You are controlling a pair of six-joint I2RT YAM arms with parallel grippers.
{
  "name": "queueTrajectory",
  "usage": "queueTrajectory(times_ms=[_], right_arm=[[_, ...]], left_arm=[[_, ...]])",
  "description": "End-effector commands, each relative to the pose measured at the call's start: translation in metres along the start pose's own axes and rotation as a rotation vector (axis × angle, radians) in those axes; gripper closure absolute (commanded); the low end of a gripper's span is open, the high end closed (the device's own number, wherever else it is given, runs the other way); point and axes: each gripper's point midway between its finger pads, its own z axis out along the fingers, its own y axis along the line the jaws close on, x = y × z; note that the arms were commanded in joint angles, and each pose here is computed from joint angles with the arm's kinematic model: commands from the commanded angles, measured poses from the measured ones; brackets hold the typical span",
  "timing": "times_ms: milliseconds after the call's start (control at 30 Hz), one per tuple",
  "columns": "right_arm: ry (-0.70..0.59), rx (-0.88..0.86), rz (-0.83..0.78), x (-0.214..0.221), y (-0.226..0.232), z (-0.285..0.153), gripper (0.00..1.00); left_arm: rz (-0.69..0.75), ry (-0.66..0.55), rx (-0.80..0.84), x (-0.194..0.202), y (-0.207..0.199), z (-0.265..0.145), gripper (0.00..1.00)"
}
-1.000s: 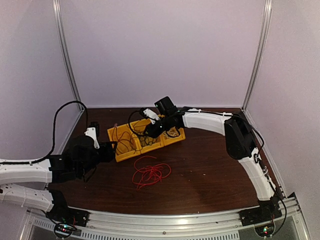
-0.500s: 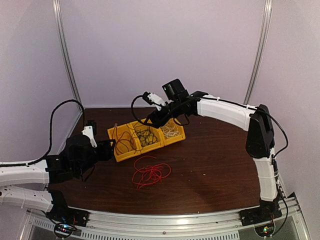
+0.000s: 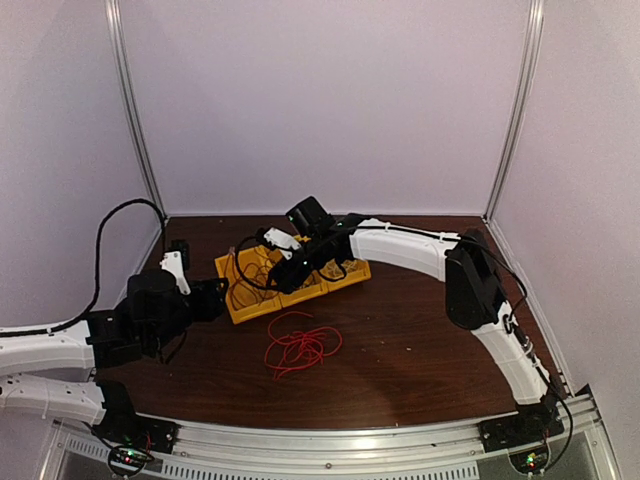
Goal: Untangle the cables
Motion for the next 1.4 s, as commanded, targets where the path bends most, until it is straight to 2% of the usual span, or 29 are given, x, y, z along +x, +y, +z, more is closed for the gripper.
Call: queueTrajectory(times_ms=[0,100,333,400,433,633,833,967,1233,1367], right_arm=[[-0.054,0.021,0.017,-0.019,-0.007,-0.005,0.26],[-0.072,0.012,0.042,-0.021,-0.01,-0.002,0.37],[-0.082,-0.013,0.082,-0.019,-0.015,0.001,0.74],[-0.077,-0.012,0.098,-0.016,-0.021,0.003,0.77],[-0.077,-0.016,0.107,-0.015,-0.023,0.003,0.76],[-0.089,-0.071,0.126,-0.016,-0.019,-0.002,0.57],[-0.115,-0.026,-0.008,-0.03,-0.011,-0.012,0.4],[-0.133,0.018,-0.074,-0.037,-0.009,-0.012,0.33],[-0.129,0.076,-0.047,-0.031,-0.022,0.012,0.34],[-0.133,0.092,-0.04,-0.03,-0.027,0.021,0.39]], left_arm=[[-0.033,-0.025,0.005,-0.008,0.001,-0.004,0.38],[-0.037,-0.028,0.002,-0.007,0.003,-0.004,0.38],[-0.034,-0.016,0.001,-0.002,0.003,-0.002,0.38],[-0.034,-0.017,0.0,-0.002,0.003,-0.001,0.38],[-0.035,-0.019,0.002,-0.002,0.003,-0.001,0.38],[-0.033,-0.016,0.002,0.0,0.003,0.0,0.38],[-0.036,-0.014,-0.004,0.0,0.004,0.0,0.38],[-0.038,-0.026,-0.013,-0.005,0.007,-0.004,0.38],[-0.048,-0.032,-0.019,-0.006,0.011,-0.009,0.38],[-0.054,-0.029,-0.017,-0.005,0.012,-0.01,0.38]])
